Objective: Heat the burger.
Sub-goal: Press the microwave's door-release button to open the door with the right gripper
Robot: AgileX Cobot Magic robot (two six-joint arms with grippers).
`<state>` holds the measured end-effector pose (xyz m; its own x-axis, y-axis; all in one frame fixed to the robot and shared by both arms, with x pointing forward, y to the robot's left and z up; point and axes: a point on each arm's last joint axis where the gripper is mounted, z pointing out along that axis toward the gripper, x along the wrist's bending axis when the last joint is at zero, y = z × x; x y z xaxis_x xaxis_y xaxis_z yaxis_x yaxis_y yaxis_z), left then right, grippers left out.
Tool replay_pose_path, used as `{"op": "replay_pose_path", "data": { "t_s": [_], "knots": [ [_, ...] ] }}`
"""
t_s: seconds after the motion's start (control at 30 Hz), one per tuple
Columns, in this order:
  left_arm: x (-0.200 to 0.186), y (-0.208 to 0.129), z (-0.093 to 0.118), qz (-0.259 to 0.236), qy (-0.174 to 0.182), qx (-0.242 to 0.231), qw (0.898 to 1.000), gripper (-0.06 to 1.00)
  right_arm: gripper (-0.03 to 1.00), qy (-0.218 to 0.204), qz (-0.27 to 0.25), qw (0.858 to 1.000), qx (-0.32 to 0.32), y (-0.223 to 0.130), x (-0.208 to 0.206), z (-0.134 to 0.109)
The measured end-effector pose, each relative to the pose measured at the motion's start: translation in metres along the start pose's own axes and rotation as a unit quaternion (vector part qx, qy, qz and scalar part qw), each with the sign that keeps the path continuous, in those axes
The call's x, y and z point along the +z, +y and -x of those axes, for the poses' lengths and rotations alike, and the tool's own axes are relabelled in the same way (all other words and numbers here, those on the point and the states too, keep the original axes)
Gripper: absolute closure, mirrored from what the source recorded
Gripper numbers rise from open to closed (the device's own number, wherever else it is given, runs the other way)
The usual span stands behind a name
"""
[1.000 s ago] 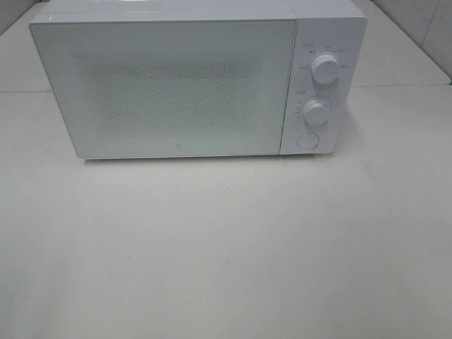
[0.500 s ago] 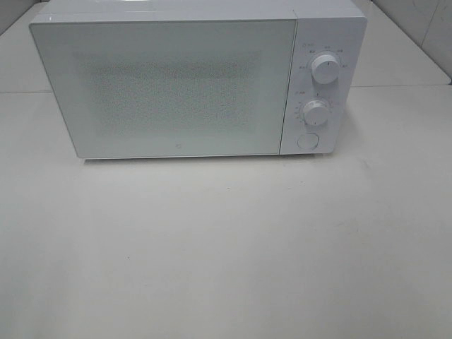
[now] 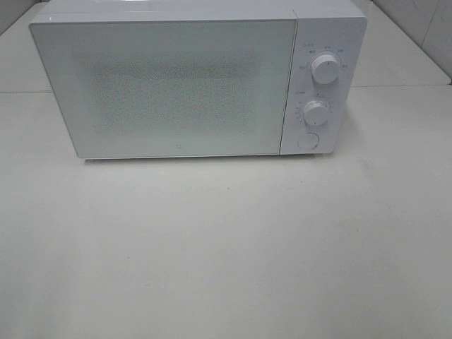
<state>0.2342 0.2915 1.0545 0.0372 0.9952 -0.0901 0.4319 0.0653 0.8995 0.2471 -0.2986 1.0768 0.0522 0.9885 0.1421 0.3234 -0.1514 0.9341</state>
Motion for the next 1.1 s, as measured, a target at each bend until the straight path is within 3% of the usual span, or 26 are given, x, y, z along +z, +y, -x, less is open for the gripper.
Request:
{"op": "replay_pose_path", "data": {
  "t_s": [0.4, 0.77, 1.1],
  "knots": [
    [0.000, 0.000, 0.000, 0.000, 0.000, 0.000, 1.000, -0.04, 0.21, -0.001, 0.004, 1.000, -0.003, 0.026, 0.039, -0.004],
    [0.000, 0.000, 0.000, 0.000, 0.000, 0.000, 1.000, -0.04, 0.21, -0.007, -0.037, 0.999, -0.004, 0.041, 0.105, -0.006],
    [0.000, 0.000, 0.000, 0.000, 0.000, 0.000, 1.000, -0.04, 0.21, -0.005, -0.022, 1.000, -0.003, 0.020, 0.152, -0.003]
  ]
}}
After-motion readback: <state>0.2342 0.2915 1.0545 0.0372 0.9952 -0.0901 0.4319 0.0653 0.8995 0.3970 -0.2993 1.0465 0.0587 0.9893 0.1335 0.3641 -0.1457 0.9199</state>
